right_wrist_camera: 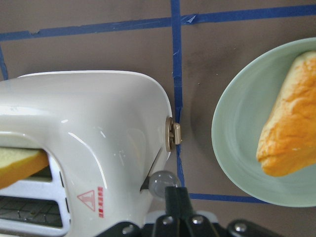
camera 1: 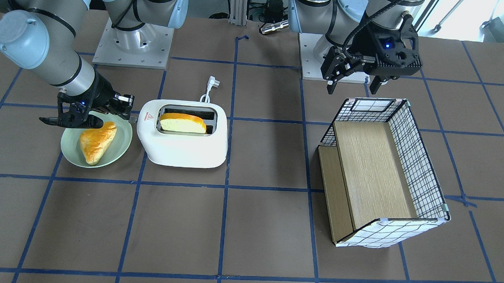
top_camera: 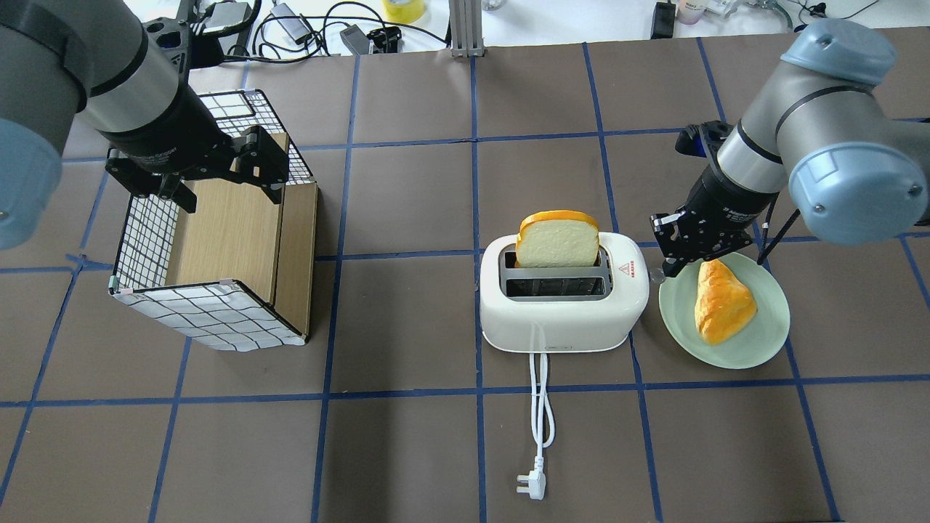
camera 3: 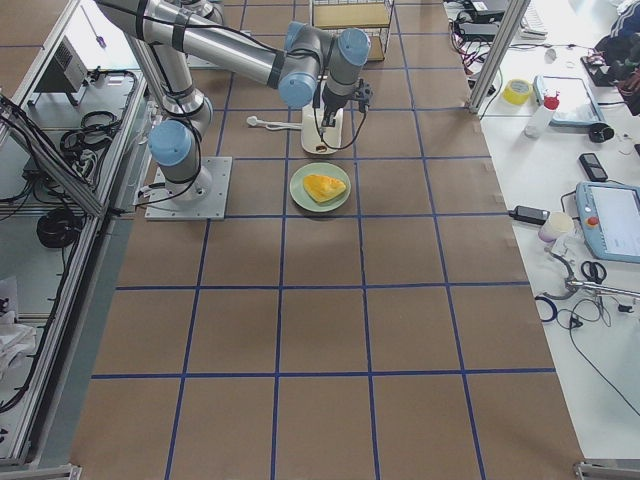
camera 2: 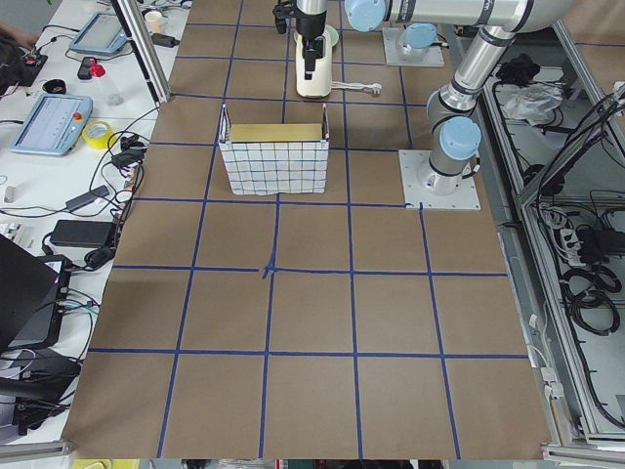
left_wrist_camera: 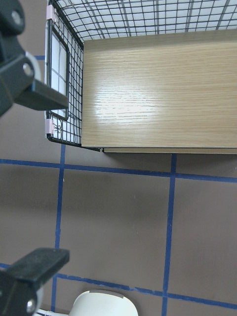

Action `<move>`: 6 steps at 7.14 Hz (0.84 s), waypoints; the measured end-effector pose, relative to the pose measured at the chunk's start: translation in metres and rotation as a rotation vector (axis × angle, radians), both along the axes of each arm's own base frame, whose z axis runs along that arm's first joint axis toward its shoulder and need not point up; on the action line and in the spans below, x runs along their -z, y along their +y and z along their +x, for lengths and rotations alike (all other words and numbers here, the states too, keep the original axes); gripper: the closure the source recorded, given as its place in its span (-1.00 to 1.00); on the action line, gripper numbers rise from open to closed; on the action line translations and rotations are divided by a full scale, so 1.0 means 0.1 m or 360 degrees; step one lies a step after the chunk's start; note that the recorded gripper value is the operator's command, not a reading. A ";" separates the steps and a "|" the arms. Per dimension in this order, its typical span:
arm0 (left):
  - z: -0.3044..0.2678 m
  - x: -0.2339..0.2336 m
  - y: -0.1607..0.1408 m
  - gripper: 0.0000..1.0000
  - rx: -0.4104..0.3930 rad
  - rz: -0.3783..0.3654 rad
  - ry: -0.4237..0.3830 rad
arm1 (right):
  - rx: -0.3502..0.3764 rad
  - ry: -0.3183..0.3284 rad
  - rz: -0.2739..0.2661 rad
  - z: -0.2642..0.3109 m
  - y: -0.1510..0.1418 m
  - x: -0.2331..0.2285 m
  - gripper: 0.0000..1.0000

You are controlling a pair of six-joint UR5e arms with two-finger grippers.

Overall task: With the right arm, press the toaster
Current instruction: 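Push the toaster's beige lever down with the right gripper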

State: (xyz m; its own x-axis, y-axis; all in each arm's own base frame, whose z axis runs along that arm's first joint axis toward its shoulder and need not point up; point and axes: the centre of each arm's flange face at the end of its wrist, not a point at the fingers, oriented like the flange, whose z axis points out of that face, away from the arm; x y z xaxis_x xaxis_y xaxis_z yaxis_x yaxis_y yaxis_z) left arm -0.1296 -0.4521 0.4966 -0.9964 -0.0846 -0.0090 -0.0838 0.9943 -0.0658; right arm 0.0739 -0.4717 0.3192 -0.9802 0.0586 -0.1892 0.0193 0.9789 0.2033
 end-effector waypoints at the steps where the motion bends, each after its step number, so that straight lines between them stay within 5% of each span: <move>1: 0.00 0.00 0.00 -1.00 0.0000 0.0000 0.0000 | 0.0001 -0.0001 0.0001 -0.01 0.01 0.05 1.00; 6: 0.00 0.00 0.00 -1.00 0.0000 0.0000 0.0000 | 0.0004 -0.0089 -0.0016 0.02 -0.08 0.19 1.00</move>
